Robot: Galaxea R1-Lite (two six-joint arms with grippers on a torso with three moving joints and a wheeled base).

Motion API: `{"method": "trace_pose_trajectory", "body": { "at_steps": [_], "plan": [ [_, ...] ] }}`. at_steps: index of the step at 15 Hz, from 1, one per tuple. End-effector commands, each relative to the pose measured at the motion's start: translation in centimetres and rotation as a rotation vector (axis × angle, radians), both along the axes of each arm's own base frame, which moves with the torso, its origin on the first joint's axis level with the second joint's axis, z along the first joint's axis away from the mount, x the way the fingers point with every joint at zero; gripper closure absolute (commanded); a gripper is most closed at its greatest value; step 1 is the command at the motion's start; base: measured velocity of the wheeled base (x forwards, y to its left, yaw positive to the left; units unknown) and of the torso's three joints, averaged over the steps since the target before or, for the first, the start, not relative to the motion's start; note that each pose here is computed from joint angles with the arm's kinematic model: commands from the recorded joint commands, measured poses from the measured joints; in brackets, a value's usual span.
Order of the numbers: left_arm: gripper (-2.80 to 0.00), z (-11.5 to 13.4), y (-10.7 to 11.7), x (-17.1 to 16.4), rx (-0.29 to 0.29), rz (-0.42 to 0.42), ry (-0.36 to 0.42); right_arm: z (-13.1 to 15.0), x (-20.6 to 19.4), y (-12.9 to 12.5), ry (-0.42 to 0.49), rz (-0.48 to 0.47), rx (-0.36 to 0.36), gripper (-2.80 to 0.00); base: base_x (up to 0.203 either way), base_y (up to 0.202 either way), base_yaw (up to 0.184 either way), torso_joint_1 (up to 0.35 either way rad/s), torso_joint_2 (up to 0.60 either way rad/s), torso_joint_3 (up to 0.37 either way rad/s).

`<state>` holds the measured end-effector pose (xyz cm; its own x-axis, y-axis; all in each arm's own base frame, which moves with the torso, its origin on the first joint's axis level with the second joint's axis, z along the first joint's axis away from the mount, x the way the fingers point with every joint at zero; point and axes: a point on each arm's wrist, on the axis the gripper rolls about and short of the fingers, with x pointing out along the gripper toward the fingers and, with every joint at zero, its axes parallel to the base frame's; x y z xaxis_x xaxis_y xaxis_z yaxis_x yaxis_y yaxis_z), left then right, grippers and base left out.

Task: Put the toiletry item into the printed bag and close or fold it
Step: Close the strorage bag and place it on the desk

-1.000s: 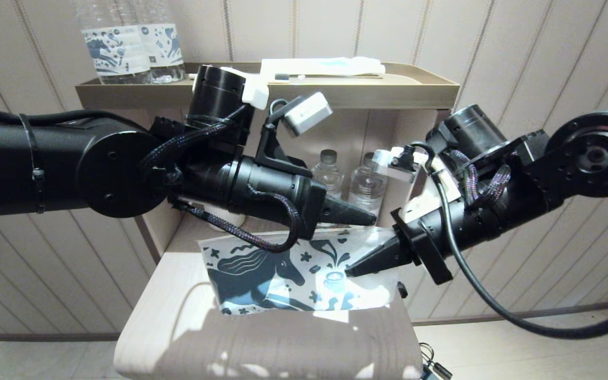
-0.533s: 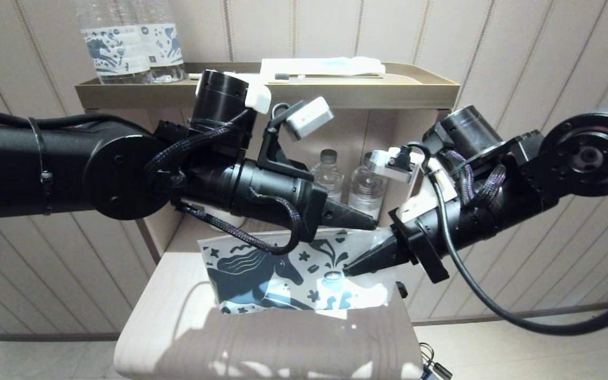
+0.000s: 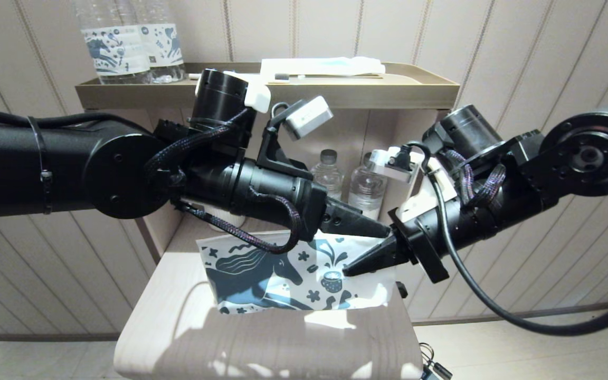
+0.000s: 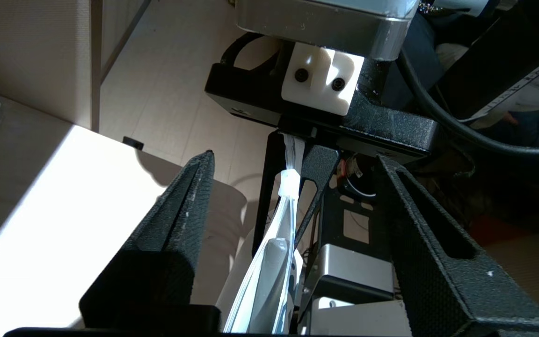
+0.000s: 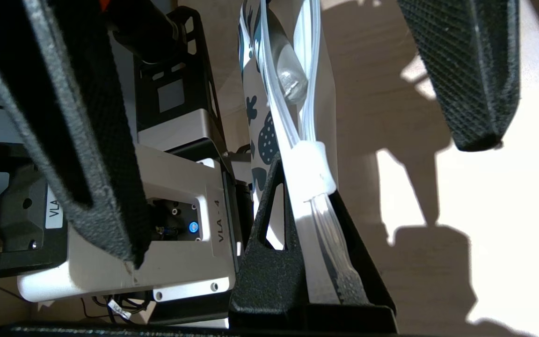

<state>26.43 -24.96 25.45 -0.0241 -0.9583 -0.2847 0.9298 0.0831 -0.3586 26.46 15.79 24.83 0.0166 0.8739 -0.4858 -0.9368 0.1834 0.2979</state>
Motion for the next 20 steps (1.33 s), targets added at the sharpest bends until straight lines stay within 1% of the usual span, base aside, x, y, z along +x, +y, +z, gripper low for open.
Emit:
{"method": "trace_pose_trajectory", "body": {
  "at_steps": [1, 10, 11, 18, 20],
  "plan": [
    [-2.80, -0.18, -0.01, -0.05, 0.003, -0.005, 0.005, -0.02, -0.02, -0.06, 0.003, 0.003, 0.002, 0.00, 0.000, 0.000, 0.000, 0.000, 0.00, 0.000],
    [-2.80, -0.61, -0.11, 0.06, 0.010, -0.007, 0.008, 0.15, 0.13, 0.02, -0.002, 0.002, 0.005, 0.00, 0.000, 0.000, 0.000, 0.000, 0.00, 0.000],
    [0.00, -0.59, -0.09, -0.04, 0.010, -0.010, 0.006, 0.15, 0.11, 0.06, -0.002, 0.004, 0.006, 0.00, 0.000, 0.000, 0.000, 0.000, 0.00, 0.000],
    [0.00, -0.70, -0.08, 0.03, 0.012, -0.009, 0.004, 0.35, 0.15, 0.08, -0.001, 0.000, 0.011, 0.00, 0.000, 0.000, 0.000, 0.000, 0.00, 0.000],
    [0.00, -1.09, -0.21, 0.14, 0.021, -0.017, -0.024, 0.35, 0.17, 0.04, 0.001, -0.003, 0.011, 0.00, 0.000, 0.000, 0.000, 0.000, 0.00, 0.000]
  ]
}}
